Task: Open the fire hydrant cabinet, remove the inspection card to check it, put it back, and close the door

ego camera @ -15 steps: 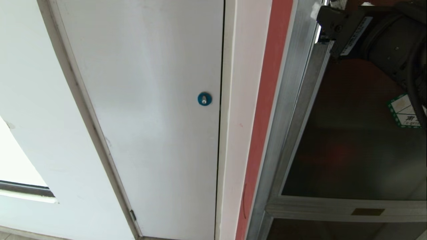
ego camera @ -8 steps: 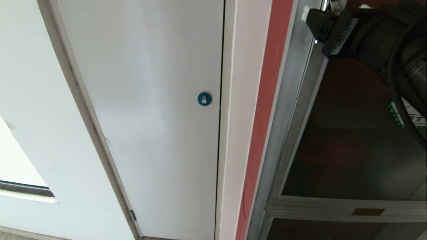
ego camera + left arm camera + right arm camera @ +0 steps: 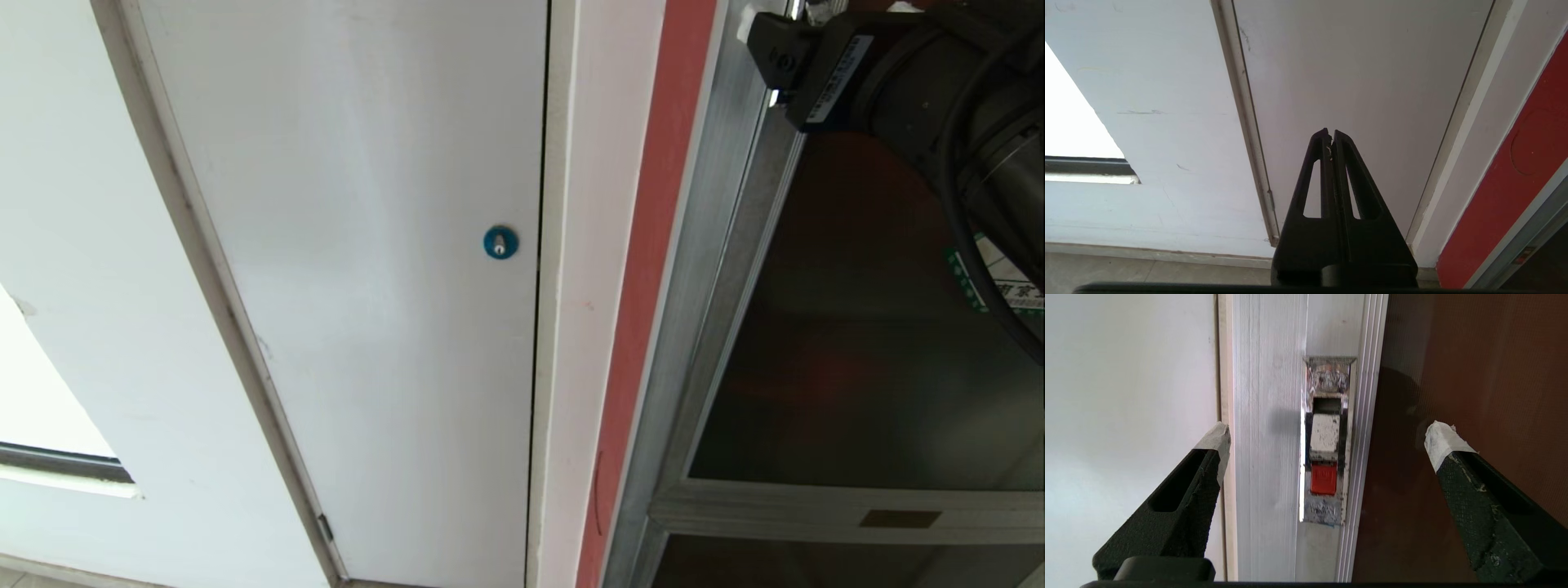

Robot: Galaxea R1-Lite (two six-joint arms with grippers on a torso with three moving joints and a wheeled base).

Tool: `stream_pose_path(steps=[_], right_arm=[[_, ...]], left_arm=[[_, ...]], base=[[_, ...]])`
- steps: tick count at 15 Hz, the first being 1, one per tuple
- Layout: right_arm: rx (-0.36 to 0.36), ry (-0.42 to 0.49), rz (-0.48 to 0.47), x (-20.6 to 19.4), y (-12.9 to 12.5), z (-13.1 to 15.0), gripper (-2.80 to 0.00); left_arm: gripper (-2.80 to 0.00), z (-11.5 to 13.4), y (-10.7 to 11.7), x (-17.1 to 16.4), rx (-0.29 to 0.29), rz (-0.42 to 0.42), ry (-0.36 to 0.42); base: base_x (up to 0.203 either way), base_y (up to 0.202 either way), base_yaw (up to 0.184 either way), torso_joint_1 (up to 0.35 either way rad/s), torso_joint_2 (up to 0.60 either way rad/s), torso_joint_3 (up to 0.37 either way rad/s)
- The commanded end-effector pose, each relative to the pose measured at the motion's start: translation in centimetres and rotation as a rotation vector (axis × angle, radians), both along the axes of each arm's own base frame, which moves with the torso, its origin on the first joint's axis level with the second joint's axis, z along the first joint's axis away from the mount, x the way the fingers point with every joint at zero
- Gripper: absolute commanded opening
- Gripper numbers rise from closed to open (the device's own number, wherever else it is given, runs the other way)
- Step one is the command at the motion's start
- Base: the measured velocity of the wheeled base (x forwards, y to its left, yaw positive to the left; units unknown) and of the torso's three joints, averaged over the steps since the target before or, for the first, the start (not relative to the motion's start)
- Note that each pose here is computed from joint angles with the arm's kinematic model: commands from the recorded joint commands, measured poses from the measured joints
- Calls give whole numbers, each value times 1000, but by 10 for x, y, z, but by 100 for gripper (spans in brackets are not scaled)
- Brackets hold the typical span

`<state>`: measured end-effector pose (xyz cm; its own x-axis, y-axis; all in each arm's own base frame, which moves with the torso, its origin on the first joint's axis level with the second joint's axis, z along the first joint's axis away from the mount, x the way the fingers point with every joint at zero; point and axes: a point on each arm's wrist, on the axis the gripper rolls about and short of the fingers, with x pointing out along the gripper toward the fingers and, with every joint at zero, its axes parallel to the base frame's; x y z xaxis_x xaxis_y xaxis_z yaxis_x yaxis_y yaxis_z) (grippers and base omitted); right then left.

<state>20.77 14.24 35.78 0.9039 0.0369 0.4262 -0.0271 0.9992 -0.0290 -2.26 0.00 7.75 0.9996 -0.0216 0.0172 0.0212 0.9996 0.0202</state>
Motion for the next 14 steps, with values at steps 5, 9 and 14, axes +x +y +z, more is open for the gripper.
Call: stream_pose_path(steps=[5,9,14], right_arm=[[3,-3,-29,8,-3,1,-280],[-4,5,-27,10,-2,-2,-280],[-9,12,-27,13,0,-4,-280]], left_arm=[[-280,-4,0,1,1,0,13],[-280,-4,0,1,0,0,13],[-280,-4,0,1,0,0,13]], base=[[0,0,0,0,0,0],[0,0,0,0,0,0],[0,0,0,0,0,0]])
